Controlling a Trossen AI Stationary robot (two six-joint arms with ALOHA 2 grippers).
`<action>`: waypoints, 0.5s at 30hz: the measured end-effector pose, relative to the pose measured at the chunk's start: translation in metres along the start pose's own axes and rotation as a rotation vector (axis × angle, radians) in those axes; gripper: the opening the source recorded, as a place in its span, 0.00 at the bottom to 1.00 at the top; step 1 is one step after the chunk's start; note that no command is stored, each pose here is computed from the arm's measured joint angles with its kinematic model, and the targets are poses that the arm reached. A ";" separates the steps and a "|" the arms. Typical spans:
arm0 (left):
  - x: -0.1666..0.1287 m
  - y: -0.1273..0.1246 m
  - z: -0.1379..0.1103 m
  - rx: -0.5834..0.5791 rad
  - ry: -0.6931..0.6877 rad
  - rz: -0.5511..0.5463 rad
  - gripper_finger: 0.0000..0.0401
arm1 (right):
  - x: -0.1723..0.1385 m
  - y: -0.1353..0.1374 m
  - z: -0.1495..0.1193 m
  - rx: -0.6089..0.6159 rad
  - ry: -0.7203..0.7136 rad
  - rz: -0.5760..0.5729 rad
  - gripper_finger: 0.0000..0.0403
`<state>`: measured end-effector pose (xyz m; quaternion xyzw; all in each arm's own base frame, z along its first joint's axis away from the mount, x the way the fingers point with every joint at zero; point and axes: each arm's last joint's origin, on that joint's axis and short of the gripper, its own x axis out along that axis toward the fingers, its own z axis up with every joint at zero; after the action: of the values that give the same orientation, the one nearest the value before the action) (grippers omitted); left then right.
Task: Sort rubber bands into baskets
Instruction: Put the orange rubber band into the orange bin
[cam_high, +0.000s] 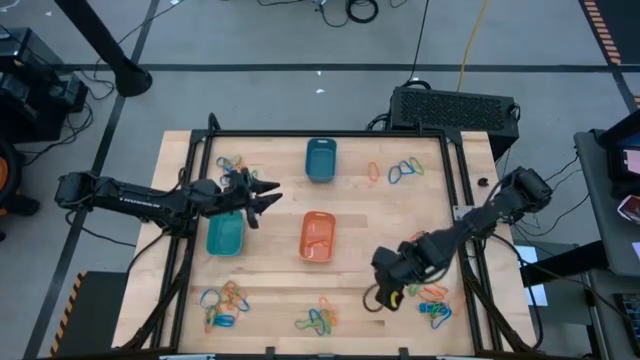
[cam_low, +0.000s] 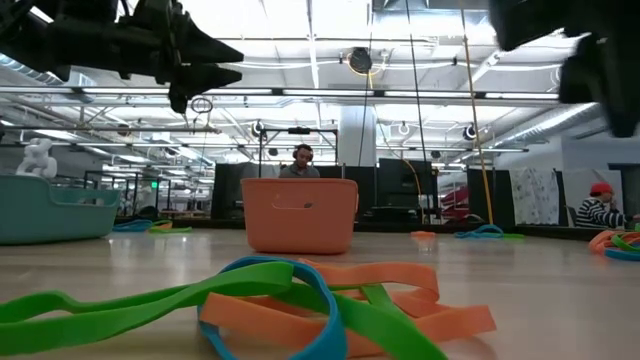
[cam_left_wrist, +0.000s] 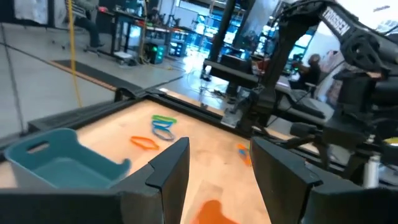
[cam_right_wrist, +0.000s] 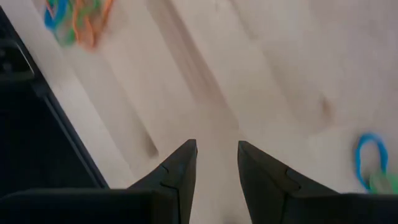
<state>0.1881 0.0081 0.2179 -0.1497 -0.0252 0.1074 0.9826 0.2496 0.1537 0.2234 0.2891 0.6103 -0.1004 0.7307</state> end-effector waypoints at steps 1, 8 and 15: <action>0.000 -0.001 -0.001 -0.005 0.005 -0.017 0.44 | 0.000 0.001 -0.005 -0.005 0.013 -0.014 0.27; -0.003 -0.014 -0.004 0.020 0.052 -0.167 0.44 | 0.000 -0.002 -0.030 0.047 0.095 -0.123 0.27; -0.002 -0.024 0.001 0.104 0.040 -0.223 0.44 | 0.002 -0.007 -0.036 0.053 0.196 -0.141 0.27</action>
<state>0.1908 -0.0144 0.2259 -0.0967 -0.0166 -0.0043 0.9952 0.2167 0.1677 0.2166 0.2730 0.6947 -0.1391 0.6508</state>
